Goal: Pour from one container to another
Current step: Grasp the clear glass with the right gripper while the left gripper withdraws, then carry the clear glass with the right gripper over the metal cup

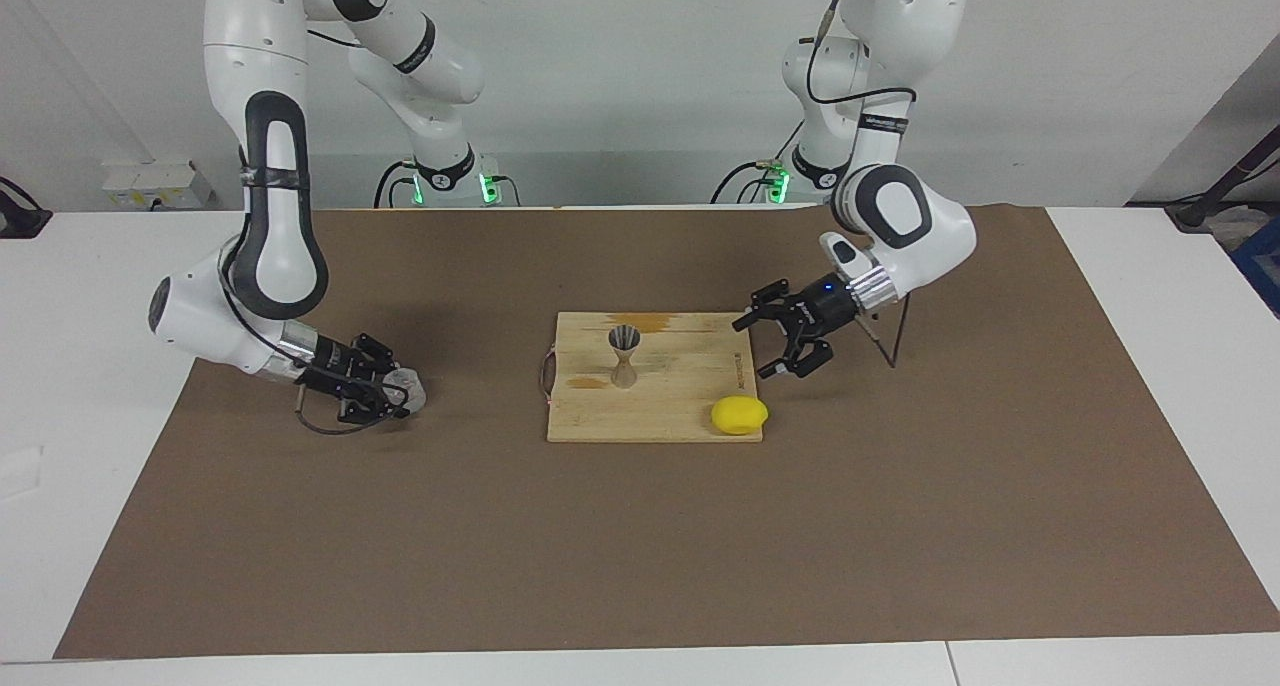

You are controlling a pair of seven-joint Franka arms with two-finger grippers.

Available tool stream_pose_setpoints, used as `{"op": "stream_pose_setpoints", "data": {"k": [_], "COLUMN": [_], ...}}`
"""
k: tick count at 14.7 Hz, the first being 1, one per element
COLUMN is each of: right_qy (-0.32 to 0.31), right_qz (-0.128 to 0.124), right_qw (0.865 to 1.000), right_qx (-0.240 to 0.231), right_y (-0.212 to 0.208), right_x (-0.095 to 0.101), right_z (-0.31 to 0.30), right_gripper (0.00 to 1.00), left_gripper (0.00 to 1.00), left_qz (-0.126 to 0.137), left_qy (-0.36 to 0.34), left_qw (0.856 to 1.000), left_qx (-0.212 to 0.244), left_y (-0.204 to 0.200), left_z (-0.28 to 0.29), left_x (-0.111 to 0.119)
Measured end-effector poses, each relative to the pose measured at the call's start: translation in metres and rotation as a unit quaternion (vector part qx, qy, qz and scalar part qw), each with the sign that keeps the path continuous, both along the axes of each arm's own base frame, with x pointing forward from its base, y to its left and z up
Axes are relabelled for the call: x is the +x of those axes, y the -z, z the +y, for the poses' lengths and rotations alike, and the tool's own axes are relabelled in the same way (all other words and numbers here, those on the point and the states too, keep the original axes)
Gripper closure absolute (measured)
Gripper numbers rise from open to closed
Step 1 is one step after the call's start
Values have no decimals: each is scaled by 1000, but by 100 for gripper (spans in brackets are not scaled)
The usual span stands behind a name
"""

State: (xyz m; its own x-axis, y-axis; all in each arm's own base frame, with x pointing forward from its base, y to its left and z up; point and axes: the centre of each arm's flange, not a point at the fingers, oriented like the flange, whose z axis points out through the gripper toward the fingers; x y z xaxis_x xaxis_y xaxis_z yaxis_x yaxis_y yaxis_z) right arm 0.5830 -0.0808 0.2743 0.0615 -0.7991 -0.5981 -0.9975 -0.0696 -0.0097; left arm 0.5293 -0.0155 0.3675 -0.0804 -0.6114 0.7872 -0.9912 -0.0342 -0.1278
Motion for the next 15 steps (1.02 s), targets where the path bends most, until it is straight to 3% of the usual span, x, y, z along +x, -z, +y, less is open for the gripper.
{"op": "stream_pose_setpoints", "data": {"k": [4, 8, 12, 15], "right_qy": [4, -9, -11, 0], "right_qz": [-13, -13, 4, 2], "right_qw": [1000, 999, 994, 990], "right_qx": [-9, -37, -106, -139], "right_y": [-37, -59, -85, -108], "right_x": [6, 14, 23, 27], "right_z": [25, 97, 160, 200], "right_gripper": [50, 50, 50, 50], "left_gripper": [0, 0, 0, 0], "left_qz": [22, 99, 131, 186], "left_qy": [10, -50, -161, -243], "left_qw": [996, 980, 940, 911], "left_qx": [86, 165, 270, 277], "left_y": [-68, -141, -221, -241], "left_z": [102, 131, 138, 134], "left_x": [10, 17, 8, -5]}}
